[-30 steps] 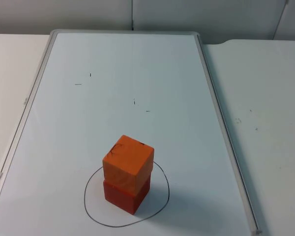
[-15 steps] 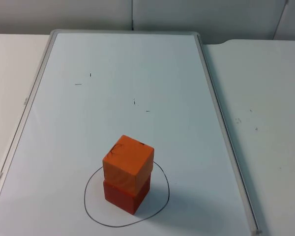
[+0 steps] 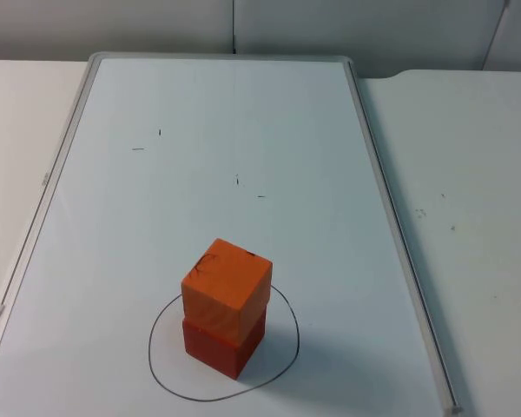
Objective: Pick up one cube with the left hand and another cube with the right hand. First place the cube in the right hand at the target position, then stack the cube in the left hand on top.
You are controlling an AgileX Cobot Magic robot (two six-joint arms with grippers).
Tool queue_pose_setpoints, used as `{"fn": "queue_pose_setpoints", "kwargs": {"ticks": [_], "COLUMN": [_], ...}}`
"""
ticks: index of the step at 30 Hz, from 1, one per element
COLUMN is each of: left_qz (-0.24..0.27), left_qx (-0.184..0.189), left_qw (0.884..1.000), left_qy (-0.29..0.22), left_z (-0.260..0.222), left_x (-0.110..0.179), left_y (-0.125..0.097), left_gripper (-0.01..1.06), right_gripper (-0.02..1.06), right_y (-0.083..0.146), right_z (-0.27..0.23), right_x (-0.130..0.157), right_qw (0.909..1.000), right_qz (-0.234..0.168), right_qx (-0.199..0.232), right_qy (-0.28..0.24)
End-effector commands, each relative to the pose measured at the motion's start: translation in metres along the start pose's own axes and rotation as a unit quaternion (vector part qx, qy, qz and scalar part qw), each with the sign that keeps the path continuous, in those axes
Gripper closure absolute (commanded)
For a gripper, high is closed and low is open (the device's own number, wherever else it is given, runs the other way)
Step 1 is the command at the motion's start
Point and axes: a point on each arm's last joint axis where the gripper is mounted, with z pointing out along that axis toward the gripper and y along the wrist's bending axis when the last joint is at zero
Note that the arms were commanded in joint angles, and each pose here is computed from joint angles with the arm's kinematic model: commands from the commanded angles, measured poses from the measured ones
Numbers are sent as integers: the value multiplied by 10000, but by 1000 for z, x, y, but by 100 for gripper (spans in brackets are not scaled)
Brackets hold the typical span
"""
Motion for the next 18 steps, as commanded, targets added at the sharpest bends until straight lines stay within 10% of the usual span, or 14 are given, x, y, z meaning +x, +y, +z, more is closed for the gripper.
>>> {"fn": "queue_pose_setpoints", "kwargs": {"ticks": [1, 18], "left_qz": [-5, -5], "left_qx": [32, 32], "left_qw": [10000, 10000], "left_qy": [-10, -10], "left_z": [0, 0], "left_x": [1, 1], "left_y": [0, 0], "left_gripper": [0, 0], "right_gripper": [0, 0], "right_y": [0, 0], "right_z": [2, 2], "right_x": [1, 1], "right_qw": [10000, 10000], "right_qz": [-52, -52], "right_qx": [-29, -29], "right_qy": [-55, -55]}}
